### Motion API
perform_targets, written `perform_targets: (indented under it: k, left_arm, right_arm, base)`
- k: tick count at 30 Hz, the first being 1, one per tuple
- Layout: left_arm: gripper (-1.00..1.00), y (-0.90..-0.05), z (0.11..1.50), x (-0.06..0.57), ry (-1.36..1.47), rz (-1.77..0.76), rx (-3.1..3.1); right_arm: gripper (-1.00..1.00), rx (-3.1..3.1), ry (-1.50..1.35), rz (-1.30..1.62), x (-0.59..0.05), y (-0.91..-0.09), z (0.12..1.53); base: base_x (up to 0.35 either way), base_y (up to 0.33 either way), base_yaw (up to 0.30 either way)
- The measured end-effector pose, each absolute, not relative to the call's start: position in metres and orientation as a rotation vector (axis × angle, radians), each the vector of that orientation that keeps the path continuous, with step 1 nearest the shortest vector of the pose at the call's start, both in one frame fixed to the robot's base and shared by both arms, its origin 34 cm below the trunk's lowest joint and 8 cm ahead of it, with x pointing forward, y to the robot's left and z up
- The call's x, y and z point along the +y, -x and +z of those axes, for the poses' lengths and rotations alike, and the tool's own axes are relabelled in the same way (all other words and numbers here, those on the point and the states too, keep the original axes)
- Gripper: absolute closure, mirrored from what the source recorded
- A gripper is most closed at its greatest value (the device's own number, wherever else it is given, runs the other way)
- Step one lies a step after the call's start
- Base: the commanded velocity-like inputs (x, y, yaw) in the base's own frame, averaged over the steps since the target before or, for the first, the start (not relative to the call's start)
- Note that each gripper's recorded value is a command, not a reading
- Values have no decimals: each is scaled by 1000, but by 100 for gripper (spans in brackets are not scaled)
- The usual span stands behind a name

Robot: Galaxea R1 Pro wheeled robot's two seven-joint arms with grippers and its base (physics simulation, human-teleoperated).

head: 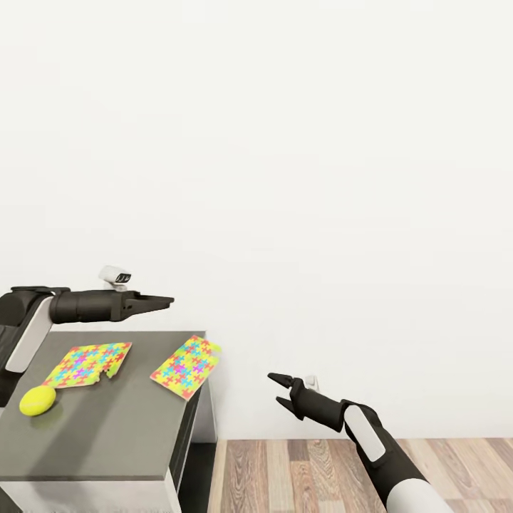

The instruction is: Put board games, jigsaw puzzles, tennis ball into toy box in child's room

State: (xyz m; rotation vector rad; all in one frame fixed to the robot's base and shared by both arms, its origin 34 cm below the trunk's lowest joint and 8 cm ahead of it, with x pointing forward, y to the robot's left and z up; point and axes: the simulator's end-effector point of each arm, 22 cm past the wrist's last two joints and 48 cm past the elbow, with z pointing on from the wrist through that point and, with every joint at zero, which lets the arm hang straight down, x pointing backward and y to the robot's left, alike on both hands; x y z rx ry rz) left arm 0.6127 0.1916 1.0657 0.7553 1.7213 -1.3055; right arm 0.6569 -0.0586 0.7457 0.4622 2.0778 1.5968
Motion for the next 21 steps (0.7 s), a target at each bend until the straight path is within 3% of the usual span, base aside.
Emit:
perform_targets:
  k: [21]
  left_arm:
    - [-100, -610, 1044, 195, -752, -1300, 1722]
  right_arm:
    - [-100, 2186, -473, 1552, -26, -667, 720]
  base:
    - [0, 0, 0]
